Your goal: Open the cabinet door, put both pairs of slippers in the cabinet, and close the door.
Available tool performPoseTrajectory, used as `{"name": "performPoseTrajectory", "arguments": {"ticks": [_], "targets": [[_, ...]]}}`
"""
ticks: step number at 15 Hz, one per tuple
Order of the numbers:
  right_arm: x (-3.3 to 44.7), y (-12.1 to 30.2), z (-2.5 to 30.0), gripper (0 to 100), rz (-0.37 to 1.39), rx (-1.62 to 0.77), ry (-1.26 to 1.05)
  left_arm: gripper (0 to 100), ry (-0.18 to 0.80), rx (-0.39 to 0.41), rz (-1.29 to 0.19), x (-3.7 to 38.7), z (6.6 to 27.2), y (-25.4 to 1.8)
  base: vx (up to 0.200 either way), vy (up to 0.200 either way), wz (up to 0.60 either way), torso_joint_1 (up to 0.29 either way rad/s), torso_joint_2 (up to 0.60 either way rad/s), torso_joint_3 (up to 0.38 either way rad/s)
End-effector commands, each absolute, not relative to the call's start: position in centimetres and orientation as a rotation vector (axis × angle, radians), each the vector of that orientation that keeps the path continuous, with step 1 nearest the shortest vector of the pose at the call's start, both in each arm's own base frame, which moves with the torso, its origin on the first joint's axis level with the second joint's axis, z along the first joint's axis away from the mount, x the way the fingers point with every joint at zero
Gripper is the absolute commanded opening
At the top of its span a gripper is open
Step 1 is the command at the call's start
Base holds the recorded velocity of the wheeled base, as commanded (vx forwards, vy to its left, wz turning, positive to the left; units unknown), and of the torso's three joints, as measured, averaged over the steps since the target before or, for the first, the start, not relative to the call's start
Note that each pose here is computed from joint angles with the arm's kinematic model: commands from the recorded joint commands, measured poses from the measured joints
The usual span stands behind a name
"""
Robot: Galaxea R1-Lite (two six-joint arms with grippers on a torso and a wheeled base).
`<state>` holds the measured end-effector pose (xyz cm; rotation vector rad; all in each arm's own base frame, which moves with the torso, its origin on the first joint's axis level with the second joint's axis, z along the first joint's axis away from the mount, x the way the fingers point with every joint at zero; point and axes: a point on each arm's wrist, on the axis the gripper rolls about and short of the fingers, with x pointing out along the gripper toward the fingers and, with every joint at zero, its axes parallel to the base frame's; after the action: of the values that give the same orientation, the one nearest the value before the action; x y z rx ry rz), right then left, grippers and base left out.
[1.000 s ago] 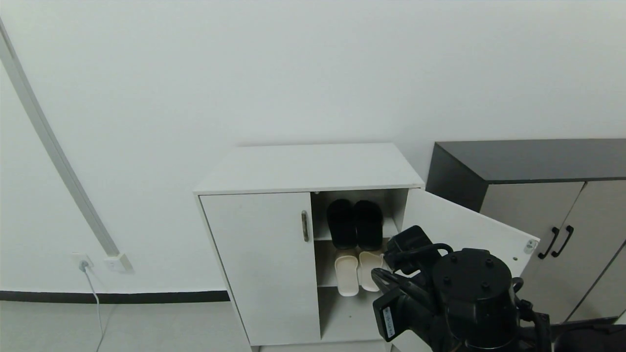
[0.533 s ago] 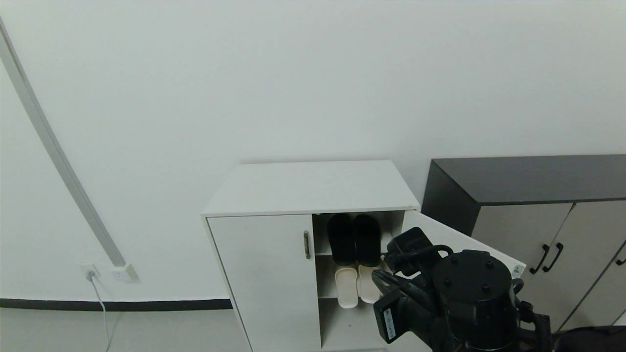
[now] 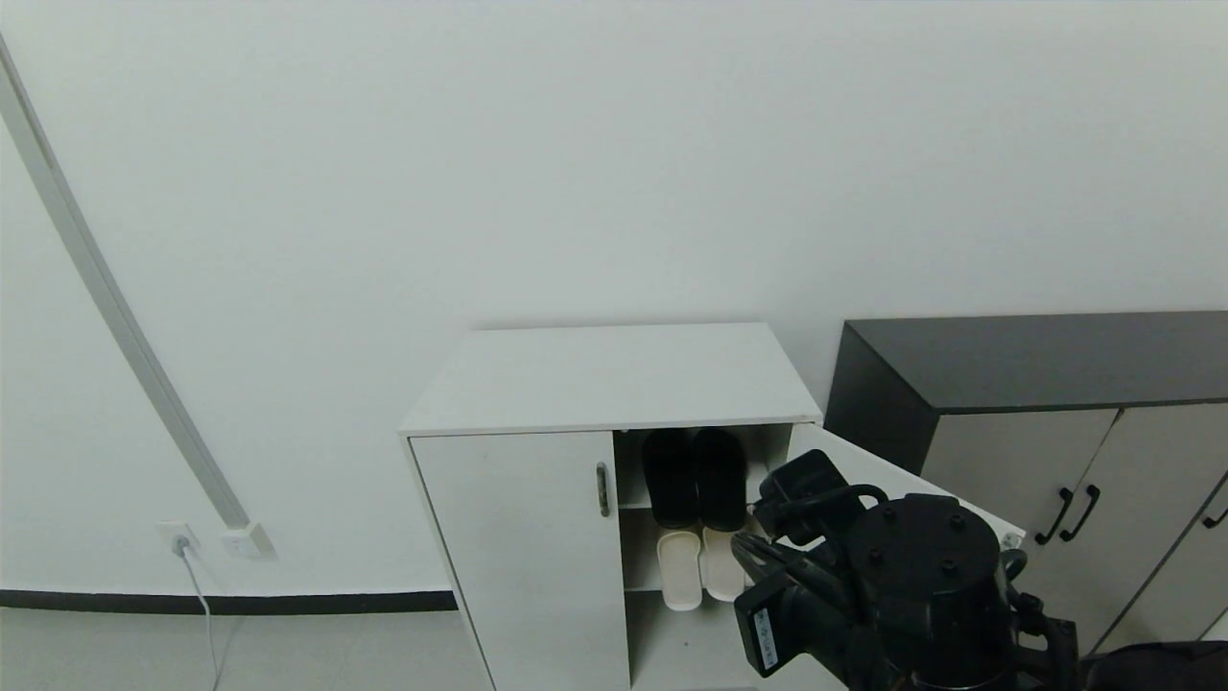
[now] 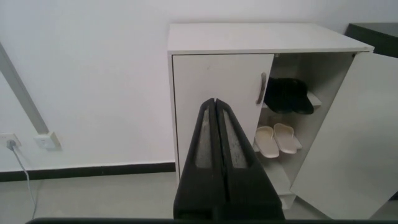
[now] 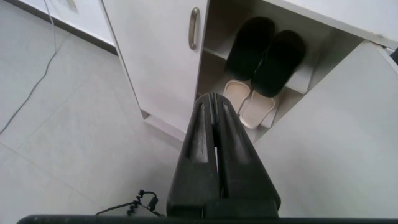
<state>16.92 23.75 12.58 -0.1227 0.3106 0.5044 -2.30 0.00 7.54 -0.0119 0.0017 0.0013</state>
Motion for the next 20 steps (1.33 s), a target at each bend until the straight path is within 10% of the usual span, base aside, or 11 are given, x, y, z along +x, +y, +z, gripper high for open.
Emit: {"name": "performPoseTrajectory", "arguments": {"ticks": [1,20], "targets": [[16.91,23.76,12.45,0,0.505,-0.126,0.314,0,0.003,-0.012,0.002,-2.29,7.54,0.00,0.000,0.000,0.00,0.000,0.00,0.000],[17.16,23.51,12.38,0,0.496,-0.132,0.316,0,0.003,-0.012,0.002,-2.29,7.54,0.00,0.000,0.000,-0.22,0.000,0.00,0.000]]}}
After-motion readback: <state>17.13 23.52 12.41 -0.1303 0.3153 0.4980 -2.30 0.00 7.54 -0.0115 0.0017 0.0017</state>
